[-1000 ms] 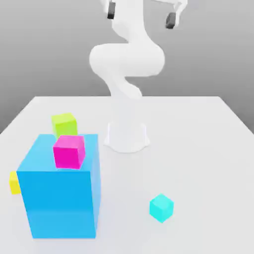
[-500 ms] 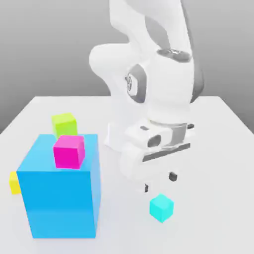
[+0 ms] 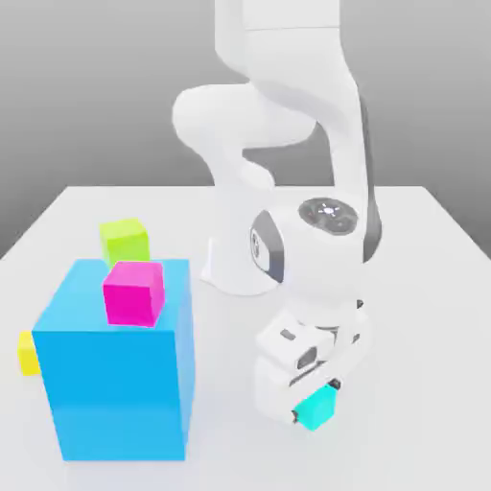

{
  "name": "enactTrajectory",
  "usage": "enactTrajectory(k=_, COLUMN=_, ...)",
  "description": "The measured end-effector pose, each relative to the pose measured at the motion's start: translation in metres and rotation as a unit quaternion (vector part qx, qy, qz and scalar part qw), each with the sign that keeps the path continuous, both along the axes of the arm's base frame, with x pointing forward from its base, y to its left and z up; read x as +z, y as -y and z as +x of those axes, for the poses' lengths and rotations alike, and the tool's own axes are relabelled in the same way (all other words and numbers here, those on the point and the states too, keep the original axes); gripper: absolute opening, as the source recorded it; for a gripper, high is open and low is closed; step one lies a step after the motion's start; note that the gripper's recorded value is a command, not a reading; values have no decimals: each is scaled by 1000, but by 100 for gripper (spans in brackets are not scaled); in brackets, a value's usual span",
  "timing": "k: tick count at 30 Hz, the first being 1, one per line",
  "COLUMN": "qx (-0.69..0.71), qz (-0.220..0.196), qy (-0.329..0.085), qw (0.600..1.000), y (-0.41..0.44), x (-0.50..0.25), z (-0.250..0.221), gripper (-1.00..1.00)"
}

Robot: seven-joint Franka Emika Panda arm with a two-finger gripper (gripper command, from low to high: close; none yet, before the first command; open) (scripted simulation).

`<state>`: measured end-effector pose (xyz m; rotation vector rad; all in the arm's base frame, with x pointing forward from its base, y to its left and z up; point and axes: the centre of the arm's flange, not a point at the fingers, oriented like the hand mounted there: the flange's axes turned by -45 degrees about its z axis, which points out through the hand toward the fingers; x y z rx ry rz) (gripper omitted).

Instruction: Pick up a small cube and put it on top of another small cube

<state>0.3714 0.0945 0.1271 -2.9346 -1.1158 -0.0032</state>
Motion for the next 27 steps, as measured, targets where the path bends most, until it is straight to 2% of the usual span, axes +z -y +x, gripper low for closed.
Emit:
enactTrajectory(k=4, qx=0, qz=0, qy=0, qw=1000, y=0, x=-1, z=0, gripper=-100)
enactTrajectory(k=16, qx=17, qz=-2, qy=2, qw=1000, y=-5, x=65, z=3, gripper=-100)
enactTrajectory(k=22, qx=-83, qz=-60, qy=12, qw=995, y=49, x=130, z=41, gripper=-100)
enactTrajectory(k=27, qx=-184, qz=-93, qy=24, qw=978, y=92, x=205, z=53, gripper=-100)
